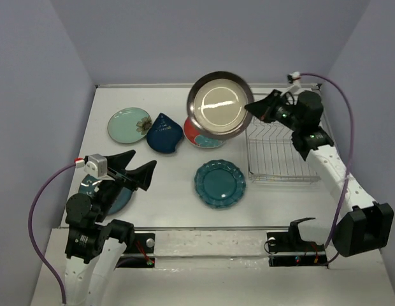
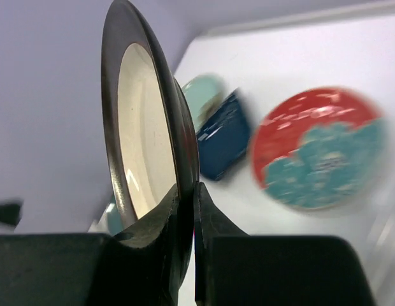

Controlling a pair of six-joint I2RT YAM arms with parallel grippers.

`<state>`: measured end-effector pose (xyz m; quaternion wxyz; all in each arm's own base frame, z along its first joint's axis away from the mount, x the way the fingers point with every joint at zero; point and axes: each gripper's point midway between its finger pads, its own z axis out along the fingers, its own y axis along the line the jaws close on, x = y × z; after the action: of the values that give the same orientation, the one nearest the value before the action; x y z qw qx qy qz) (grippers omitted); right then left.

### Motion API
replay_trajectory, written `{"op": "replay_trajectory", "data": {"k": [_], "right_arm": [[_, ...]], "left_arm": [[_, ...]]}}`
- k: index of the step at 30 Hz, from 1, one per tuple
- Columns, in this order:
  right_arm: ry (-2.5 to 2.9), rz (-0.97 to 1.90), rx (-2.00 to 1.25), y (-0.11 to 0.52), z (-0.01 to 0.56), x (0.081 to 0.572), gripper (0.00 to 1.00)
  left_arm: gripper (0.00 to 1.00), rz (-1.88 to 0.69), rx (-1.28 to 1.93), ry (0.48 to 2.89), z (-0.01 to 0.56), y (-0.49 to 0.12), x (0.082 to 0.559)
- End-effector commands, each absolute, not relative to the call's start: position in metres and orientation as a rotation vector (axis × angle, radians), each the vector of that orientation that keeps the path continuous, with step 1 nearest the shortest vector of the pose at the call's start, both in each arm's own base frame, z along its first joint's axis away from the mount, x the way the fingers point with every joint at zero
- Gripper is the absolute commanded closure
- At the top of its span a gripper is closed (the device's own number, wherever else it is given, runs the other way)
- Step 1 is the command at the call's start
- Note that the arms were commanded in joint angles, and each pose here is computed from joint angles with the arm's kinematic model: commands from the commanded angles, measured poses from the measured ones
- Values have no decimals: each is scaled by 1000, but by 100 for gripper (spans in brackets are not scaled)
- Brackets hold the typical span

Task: Load the plates into the dish rack

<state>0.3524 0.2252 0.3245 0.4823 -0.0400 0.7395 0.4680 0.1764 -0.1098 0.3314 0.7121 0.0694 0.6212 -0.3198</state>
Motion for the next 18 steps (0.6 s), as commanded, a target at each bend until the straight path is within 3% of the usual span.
{"op": "replay_trajectory", "data": {"k": [1,11,18], "right_arm": [[1677,842,240,110,356,389,93],[1446,287,723,-84,376,394,93],[1397,-33,769,-143,384,393,93]], "left_arm": [[1,-724,180,1320,342,-112,168],[1,-769,207,1251,353,-114,146],[1,-790,163,1245,349,-110,143]]}}
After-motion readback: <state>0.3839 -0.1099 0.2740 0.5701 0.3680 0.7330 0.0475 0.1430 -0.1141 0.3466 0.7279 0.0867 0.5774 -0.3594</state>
